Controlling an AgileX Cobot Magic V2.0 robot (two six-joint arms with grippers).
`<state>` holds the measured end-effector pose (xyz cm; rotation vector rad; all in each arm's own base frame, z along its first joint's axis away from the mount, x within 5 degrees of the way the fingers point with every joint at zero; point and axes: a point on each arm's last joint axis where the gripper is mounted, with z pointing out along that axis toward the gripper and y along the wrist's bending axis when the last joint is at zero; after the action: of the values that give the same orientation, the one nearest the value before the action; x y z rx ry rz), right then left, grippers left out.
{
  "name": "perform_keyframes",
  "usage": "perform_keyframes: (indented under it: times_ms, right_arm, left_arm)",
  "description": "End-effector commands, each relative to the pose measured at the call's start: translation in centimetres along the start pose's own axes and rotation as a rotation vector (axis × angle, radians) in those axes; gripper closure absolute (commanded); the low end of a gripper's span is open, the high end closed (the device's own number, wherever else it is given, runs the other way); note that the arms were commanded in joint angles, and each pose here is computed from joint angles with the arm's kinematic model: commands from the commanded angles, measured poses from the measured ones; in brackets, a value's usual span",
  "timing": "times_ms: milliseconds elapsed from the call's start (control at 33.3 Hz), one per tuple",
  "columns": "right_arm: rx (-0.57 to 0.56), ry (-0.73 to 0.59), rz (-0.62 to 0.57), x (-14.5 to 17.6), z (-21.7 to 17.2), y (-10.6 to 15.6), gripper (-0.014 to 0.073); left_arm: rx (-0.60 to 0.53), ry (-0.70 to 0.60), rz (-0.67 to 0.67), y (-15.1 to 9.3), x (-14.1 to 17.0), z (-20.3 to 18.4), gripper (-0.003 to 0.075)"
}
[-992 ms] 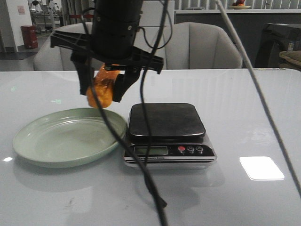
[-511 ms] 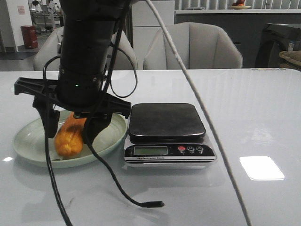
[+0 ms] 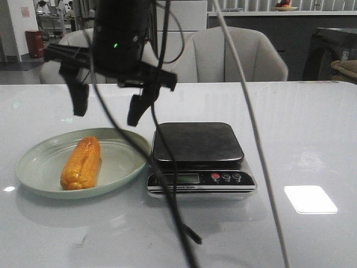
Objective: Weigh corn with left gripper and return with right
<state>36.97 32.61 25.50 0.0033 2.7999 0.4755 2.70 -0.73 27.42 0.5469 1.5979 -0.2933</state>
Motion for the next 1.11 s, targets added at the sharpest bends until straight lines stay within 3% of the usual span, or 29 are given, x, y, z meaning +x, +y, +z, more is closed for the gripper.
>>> perform_keyframes:
  times_ms: [0, 150, 331, 691, 872, 1082]
  right_arm:
    - [-0.040, -0.069, -0.120, -2.1, -7.3, -0.9, 0.0008]
    - [-0.017, -0.006, -0.304, -3.2, -10.1, -3.8, 0.0008]
    - [-0.079, -0.055, -0.411, -4.2, -14.0, -6.5, 0.0008]
    - [-0.010, -0.114, -0.299, -4.4, -19.1, -14.2, 0.0008]
    - [0.010, -0.149, -0.317, -2.1, -20.5, -16.1, 0.0008]
    - [0.004, -0.296, -0.319, 1.9, -23.3, -17.2, 0.0008]
  left_arm:
    - [-0.004, -0.122, 0.001, 0.1, -1.4, -0.7, 0.0606]
    - [-0.004, -0.122, 0.001, 0.1, -1.4, -0.7, 0.0606]
    - [-0.004, -0.122, 0.001, 0.1, -1.4, -0.7, 0.0606]
    - [-0.004, -0.122, 0.001, 0.1, -1.4, -0.7, 0.0606]
    - [-0.004, -0.122, 0.001, 0.1, -1.4, -0.7, 0.0606]
    - [-0.004, -0.122, 0.001, 0.1, -1.4, -0.7, 0.0606]
